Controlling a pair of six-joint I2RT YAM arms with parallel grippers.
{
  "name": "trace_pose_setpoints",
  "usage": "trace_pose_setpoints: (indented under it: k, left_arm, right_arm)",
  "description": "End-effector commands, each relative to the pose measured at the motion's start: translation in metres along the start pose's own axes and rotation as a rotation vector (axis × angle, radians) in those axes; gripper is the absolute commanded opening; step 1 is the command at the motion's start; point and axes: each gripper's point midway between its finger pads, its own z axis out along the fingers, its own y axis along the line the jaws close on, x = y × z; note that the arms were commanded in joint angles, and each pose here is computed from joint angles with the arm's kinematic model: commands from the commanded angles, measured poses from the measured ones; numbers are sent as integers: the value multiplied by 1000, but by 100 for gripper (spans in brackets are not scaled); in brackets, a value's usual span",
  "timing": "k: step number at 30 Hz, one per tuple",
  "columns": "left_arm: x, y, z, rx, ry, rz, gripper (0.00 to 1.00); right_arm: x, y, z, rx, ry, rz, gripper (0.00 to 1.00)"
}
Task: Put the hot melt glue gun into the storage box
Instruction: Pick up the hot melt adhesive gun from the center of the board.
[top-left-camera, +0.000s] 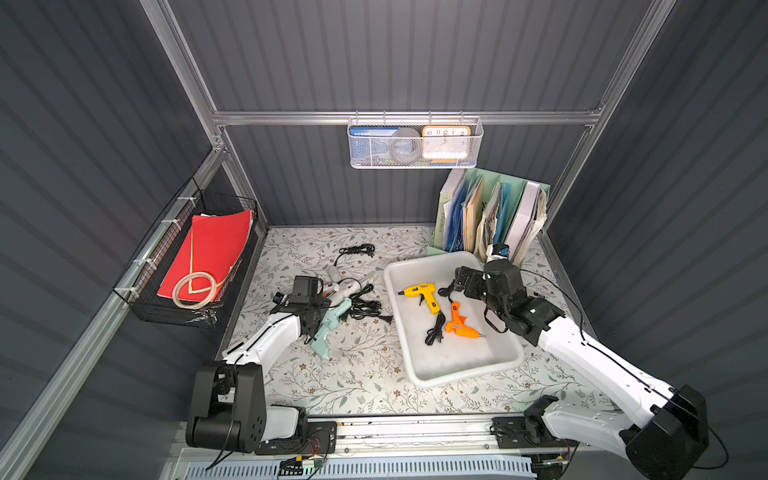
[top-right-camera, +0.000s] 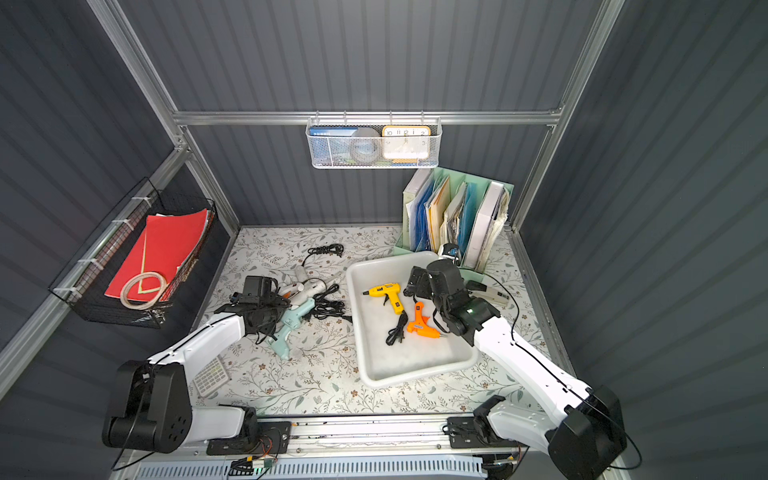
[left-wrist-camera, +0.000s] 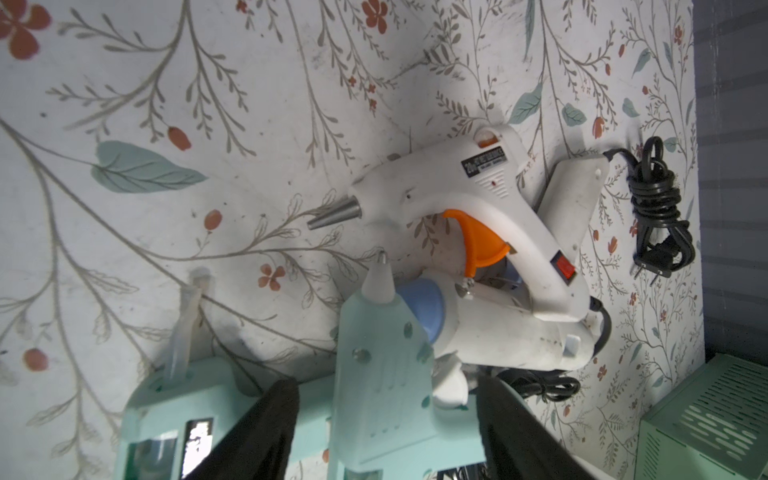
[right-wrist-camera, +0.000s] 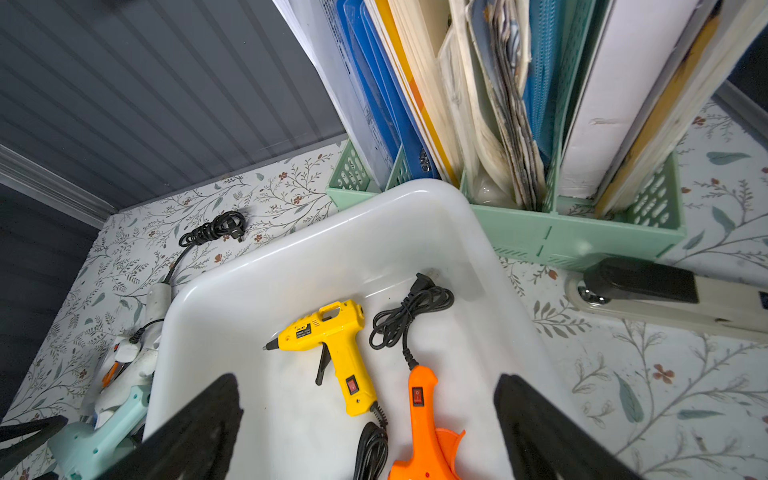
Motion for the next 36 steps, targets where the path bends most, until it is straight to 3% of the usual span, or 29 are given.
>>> trace_pose_setpoints:
  k: [1, 9, 25, 28, 36]
  left_arm:
    - [-6, -10, 3, 18, -8, -12, 70]
    - [-8, -10, 12, -8, -17, -1, 63]
    - [-2, 5, 29, -63, -8, -2, 58]
    - [-2, 7, 31, -70, -6, -3, 50]
    - [-5, 4, 26, -70, -18, 3, 14]
  right_arm:
    - [1, 5, 2, -22, -1, 17, 99]
    - [2, 8, 4, -34, 9, 20, 99]
    - [5, 11, 7, -42, 21, 24, 99]
    - [4, 11, 7, -41, 19, 23, 99]
    - [5, 13, 7, -49, 21, 22, 99]
